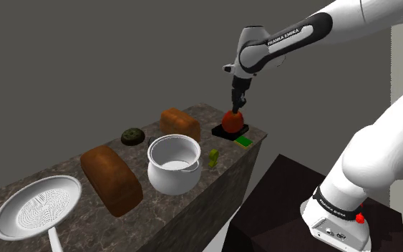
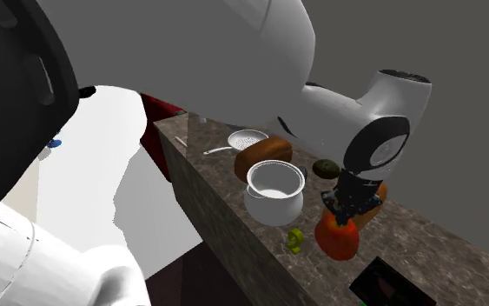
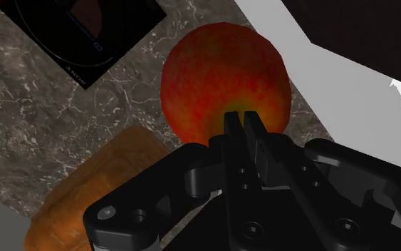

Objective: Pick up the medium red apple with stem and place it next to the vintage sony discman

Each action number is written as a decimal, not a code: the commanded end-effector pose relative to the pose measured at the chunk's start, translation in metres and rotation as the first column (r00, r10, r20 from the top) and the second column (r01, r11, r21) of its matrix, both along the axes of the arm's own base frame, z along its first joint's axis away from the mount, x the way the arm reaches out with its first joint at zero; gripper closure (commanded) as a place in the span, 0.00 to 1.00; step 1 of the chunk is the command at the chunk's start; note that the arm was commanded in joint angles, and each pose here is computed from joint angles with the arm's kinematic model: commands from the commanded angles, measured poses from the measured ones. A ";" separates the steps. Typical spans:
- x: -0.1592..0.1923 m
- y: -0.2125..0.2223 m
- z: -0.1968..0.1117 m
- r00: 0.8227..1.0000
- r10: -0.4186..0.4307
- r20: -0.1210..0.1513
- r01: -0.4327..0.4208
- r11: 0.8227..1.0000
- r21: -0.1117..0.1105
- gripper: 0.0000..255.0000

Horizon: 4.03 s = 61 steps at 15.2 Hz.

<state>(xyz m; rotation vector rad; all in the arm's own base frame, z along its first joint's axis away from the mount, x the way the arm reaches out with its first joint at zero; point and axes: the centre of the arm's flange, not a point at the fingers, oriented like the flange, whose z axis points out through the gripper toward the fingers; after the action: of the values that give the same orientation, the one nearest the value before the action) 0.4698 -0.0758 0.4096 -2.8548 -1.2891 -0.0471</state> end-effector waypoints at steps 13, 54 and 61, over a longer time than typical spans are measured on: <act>-0.006 -0.186 0.000 1.000 0.002 0.000 -0.002 1.000 0.000 1.00; -0.011 -0.320 -0.165 1.000 0.002 0.000 -0.002 1.000 0.000 1.00; -0.011 -0.320 -0.165 1.000 0.002 0.000 -0.002 1.000 0.000 1.00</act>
<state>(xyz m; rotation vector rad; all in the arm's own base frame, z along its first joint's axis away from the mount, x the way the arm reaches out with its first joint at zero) 0.4588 -0.3954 0.2450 -2.8539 -1.2916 -0.0470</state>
